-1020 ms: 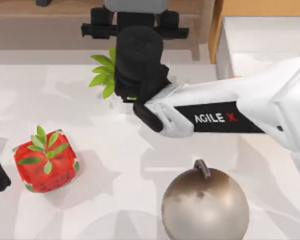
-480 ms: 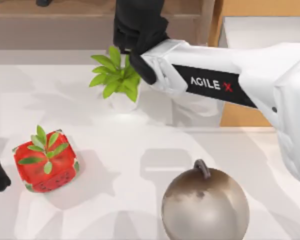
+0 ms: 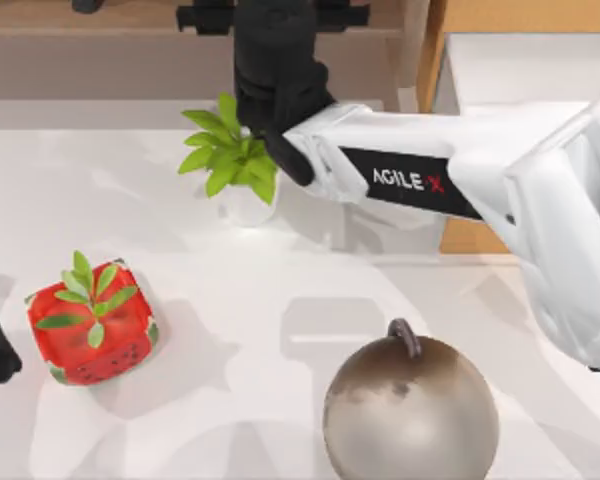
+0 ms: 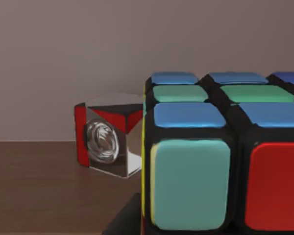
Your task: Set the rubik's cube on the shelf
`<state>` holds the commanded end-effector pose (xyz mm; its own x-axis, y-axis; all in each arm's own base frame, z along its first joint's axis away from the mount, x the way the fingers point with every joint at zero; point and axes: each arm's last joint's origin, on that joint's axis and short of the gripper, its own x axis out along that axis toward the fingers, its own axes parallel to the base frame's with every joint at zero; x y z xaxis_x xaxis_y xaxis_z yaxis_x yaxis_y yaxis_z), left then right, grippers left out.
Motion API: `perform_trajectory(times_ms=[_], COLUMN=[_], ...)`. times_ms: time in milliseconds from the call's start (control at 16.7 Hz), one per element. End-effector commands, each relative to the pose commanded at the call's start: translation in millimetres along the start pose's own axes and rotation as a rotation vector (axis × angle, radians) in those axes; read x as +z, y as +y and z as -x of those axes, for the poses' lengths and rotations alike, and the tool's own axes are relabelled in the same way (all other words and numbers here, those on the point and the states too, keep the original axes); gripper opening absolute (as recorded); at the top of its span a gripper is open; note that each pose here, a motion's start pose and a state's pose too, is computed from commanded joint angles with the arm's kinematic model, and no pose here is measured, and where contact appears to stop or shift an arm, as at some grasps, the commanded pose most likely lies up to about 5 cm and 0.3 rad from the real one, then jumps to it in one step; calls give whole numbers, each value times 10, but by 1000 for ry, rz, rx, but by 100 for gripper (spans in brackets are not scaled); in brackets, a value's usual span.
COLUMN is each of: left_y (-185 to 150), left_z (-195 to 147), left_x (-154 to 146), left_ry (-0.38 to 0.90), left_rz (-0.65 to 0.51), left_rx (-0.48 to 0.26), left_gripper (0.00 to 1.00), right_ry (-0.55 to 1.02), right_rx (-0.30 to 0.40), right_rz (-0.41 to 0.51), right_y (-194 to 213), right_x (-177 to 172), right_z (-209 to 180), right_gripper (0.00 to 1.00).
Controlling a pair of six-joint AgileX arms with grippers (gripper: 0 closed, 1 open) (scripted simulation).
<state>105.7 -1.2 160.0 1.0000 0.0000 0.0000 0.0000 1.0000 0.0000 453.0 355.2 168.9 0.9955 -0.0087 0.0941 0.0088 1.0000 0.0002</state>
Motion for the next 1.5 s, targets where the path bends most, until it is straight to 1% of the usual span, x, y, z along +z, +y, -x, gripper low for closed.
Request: perform_trajectory(times_ms=[60,840,900,1500], left_y=[0,0,0,0], left_z=[0,0,0,0], left_x=[0,0,0,0], left_ry=[0,0,0,0], left_rz=[0,0,0,0], left_rx=[0,0,0,0], left_gripper=[100,100,100,100], right_ry=[0,0,0,-5], right_rx=[0,0,0,4], right_rz=[0,0,0,2], right_y=[0,0,0,4], right_x=[0,0,0,11], right_z=[0,0,0,15], right_gripper=[0,98,100,100])
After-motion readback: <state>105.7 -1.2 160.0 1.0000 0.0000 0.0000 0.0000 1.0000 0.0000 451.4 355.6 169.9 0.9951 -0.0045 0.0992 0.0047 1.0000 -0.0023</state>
